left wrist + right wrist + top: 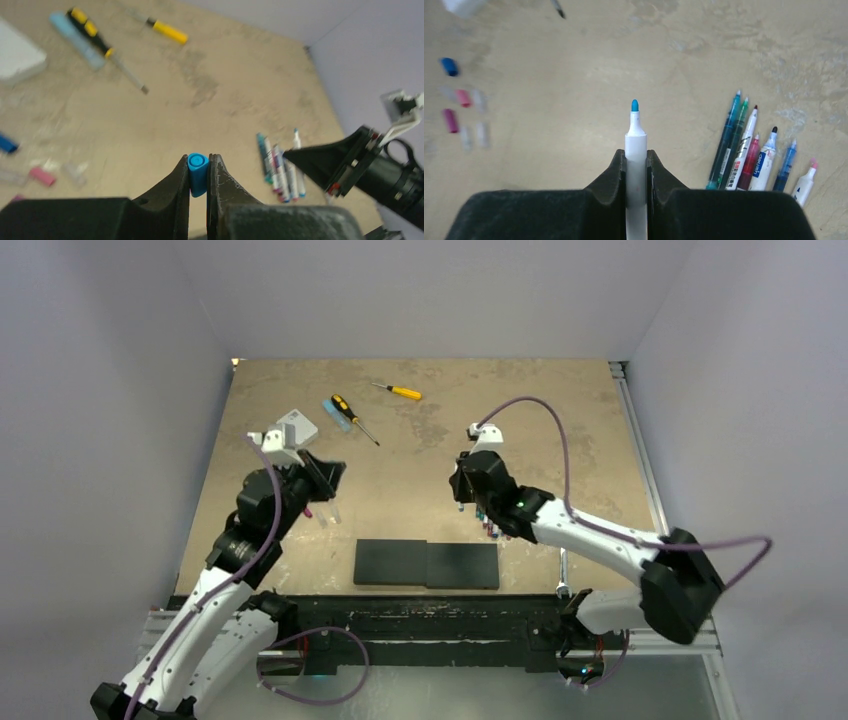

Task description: Open the pen caps

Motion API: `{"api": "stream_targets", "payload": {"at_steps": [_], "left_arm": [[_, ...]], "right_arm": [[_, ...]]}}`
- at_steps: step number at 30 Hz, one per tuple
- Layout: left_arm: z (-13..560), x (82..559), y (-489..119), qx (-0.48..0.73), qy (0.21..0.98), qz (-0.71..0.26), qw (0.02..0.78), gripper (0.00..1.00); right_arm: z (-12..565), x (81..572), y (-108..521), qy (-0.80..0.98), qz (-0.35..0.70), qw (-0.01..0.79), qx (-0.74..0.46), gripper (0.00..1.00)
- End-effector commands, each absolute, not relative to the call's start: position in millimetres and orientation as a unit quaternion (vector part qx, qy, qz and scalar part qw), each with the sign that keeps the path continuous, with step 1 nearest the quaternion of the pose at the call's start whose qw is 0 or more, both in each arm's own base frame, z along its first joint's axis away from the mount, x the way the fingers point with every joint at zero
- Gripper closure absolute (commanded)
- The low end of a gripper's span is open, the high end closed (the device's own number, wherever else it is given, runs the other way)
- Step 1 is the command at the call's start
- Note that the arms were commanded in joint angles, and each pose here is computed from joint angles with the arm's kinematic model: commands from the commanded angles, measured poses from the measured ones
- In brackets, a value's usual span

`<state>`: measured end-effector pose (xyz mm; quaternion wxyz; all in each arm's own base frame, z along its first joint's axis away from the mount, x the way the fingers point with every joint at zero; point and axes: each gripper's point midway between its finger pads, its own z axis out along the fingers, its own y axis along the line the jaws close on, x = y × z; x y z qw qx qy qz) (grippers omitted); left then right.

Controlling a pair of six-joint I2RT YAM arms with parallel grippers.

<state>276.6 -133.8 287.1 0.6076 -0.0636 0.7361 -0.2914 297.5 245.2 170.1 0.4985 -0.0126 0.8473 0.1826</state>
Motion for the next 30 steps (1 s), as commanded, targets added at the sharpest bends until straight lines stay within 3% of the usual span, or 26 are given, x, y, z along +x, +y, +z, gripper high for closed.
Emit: {"api": "stream_targets", "payload": {"at_steps": [1, 10, 20, 30], "left_arm": [[206, 249, -105, -0.106, 0.806, -0.222, 0.538, 1.0], [186, 242, -120, -0.133, 0.807, -0.274, 0.506, 1.0], [174, 243, -128, -0.139, 0.813, -0.288, 0.486, 1.0], [171, 249, -135, -0.137, 0.815, -0.299, 0.477, 1.0]], "right_arm": [[130, 327, 240, 0.875, 0.129, 0.467, 0.026, 1.0], [63, 364, 229, 0.903, 0.061, 0.422, 0.045, 1.0], [33, 371, 216, 0.915, 0.035, 0.398, 0.055, 1.0], [38, 362, 212, 0.914, 0.046, 0.4, 0.05, 0.7]]}}
